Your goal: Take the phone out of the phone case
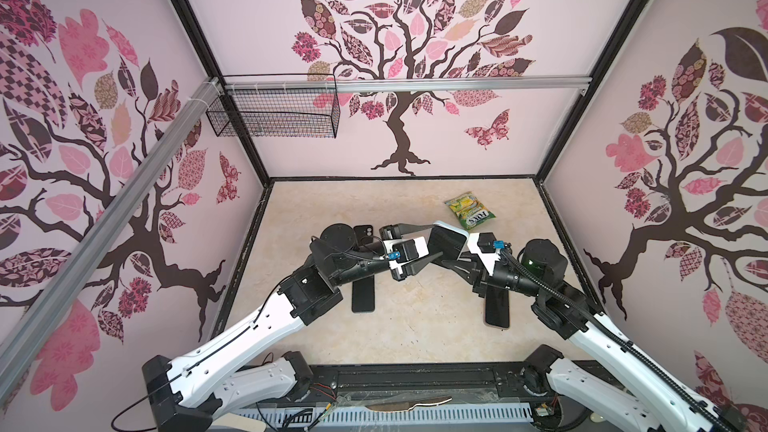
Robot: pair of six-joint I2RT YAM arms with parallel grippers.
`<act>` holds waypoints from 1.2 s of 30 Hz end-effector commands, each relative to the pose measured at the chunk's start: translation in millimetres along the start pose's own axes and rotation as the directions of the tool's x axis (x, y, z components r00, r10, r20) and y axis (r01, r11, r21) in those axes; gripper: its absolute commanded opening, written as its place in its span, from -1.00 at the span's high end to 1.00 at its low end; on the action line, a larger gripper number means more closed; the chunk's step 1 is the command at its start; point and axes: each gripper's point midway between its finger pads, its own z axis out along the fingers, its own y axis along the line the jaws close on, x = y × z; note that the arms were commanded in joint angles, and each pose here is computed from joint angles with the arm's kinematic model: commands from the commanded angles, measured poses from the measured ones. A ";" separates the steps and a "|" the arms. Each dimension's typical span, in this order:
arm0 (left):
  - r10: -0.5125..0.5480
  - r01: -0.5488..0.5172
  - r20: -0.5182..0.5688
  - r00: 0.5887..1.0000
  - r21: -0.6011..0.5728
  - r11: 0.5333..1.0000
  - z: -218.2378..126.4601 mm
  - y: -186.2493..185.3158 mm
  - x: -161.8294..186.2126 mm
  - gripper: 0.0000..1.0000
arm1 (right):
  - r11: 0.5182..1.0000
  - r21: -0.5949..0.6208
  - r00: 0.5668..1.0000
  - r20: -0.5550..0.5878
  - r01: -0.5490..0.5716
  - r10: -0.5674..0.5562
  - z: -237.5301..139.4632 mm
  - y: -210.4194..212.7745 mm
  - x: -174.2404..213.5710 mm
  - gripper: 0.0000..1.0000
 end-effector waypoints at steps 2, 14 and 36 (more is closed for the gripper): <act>-0.013 0.013 -0.010 1.000 -0.017 1.000 0.6 2.3 2.3 -0.12 | 0.996 -0.032 0.991 0.108 0.085 -0.081 -7.9 10.7 -35.6 1.00; -0.023 0.023 -0.015 1.000 -0.018 1.000 2.1 3.0 3.4 -0.13 | 0.994 -0.070 0.992 0.098 0.083 -0.076 -5.8 15.5 -32.4 1.00; -0.056 0.057 -0.074 0.996 0.013 0.998 14.2 -3.5 22.9 -0.13 | 0.985 -0.100 0.987 0.093 0.142 -0.133 -7.7 22.9 -34.7 1.00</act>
